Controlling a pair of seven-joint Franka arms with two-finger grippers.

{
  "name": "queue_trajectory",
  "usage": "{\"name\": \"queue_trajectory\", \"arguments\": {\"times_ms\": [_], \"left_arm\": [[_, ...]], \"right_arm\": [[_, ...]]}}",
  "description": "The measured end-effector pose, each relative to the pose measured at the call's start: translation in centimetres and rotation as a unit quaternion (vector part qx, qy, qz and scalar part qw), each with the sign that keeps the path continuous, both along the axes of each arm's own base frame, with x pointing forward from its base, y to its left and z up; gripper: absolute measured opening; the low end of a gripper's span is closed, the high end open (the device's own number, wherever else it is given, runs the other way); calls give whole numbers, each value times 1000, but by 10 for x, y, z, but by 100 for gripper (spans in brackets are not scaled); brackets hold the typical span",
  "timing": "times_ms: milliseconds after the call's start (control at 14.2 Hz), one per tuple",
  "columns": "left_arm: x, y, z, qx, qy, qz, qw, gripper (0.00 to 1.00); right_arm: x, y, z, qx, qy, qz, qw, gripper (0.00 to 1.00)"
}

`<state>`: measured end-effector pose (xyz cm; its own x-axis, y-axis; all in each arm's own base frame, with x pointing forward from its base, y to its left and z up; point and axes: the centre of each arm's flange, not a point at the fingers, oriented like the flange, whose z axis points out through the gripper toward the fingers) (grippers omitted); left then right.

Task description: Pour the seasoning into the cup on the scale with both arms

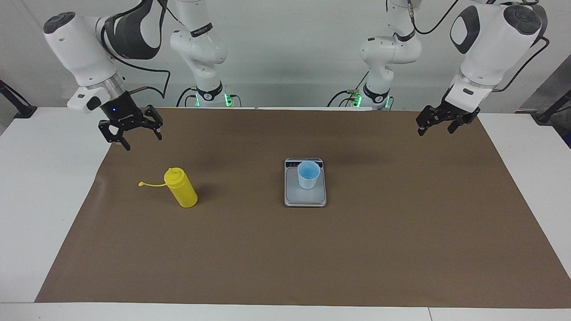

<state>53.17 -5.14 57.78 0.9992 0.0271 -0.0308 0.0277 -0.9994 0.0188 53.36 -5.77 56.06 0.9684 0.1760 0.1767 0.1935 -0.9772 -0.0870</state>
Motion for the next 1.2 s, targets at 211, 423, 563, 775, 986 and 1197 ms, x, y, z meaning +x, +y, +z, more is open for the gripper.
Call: {"name": "queue_trajectory", "arguments": {"times_ms": [211, 423, 563, 775, 986, 1197], "left_arm": [[0, -1, 0, 0, 0, -2, 1000, 100], [0, -2, 0, 0, 1, -3, 1000, 100], [0, -1, 0, 0, 1, -2, 1000, 100], [0, 0, 0, 0, 1, -1, 1000, 100], [0, 0, 0, 0, 1, -1, 1000, 100], [0, 0, 0, 0, 1, -1, 1000, 100]], "right_arm": [[2, 20, 16, -24, 13, -58, 998, 100], [1, 50, 33, -53, 26, -100, 993, 100], [-1, 71, 42, -66, 32, -119, 990, 100], [-3, 100, 50, -79, 33, -133, 987, 100], [1, 100, 53, -77, 33, -136, 987, 100], [8, 97, 60, -71, 31, -136, 988, 100]]}}
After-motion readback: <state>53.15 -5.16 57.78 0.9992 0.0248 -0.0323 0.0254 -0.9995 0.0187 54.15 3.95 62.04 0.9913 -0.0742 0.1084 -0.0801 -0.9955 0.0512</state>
